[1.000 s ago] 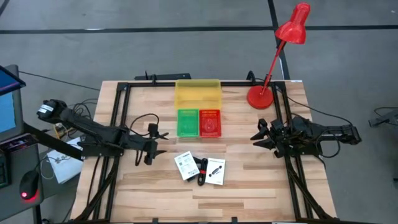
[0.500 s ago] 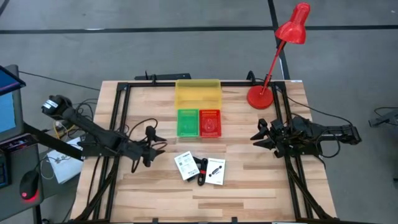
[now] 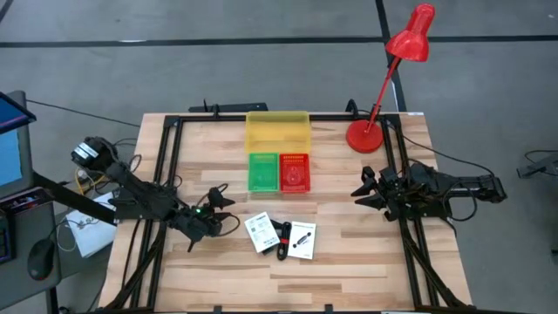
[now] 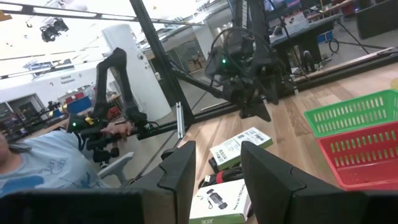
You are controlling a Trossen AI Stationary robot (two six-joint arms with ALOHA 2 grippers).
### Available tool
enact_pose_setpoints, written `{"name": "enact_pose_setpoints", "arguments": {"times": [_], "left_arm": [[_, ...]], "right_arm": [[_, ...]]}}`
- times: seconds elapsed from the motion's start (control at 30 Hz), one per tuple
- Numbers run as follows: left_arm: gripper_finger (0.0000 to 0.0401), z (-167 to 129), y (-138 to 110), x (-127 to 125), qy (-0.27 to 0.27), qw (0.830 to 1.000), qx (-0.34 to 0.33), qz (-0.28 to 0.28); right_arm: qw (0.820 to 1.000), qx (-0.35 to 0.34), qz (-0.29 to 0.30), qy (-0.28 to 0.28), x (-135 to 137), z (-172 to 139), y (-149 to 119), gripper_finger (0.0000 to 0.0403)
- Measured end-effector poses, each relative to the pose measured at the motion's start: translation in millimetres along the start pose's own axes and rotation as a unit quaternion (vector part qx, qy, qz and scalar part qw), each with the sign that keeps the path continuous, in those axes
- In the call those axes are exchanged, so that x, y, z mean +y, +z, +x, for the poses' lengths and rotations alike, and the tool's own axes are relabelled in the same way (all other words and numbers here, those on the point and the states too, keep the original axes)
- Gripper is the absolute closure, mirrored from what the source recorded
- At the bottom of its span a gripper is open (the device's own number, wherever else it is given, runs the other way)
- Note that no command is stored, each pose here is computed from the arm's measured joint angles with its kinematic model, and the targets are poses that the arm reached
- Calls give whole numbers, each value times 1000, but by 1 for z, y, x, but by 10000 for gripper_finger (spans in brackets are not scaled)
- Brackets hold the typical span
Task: Pick and place items into bin
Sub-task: Put the left white box card reader into the green bin
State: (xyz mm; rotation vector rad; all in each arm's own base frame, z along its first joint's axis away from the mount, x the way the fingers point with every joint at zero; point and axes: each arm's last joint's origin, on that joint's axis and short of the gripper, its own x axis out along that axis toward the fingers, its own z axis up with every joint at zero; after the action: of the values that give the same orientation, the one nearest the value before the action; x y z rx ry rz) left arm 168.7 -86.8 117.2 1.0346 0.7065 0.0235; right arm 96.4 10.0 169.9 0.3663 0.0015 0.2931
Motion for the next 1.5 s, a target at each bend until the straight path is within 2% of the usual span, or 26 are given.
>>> {"name": "enact_pose_setpoints", "arguments": {"times": [0.17, 0.43, 0.77, 1.17, 1.5], "left_arm": [[134, 9, 0, -11, -7, 999, 17, 30], [134, 21, 16, -15, -8, 998, 29, 56], [134, 23, 31, -11, -20, 995, 12, 102], [134, 23, 38, -7, 2, 988, -14, 152], [134, 23, 40, -7, -6, 982, -29, 185]], "right_arm": [[1000, 0, 0, 0, 0, 0, 0, 280], [1000, 0, 0, 0, 0, 0, 0, 280], [1000, 0, 0, 0, 0, 0, 0, 280], [1000, 0, 0, 0, 0, 0, 0, 280], [1000, 0, 0, 0, 0, 0, 0, 280]]}}
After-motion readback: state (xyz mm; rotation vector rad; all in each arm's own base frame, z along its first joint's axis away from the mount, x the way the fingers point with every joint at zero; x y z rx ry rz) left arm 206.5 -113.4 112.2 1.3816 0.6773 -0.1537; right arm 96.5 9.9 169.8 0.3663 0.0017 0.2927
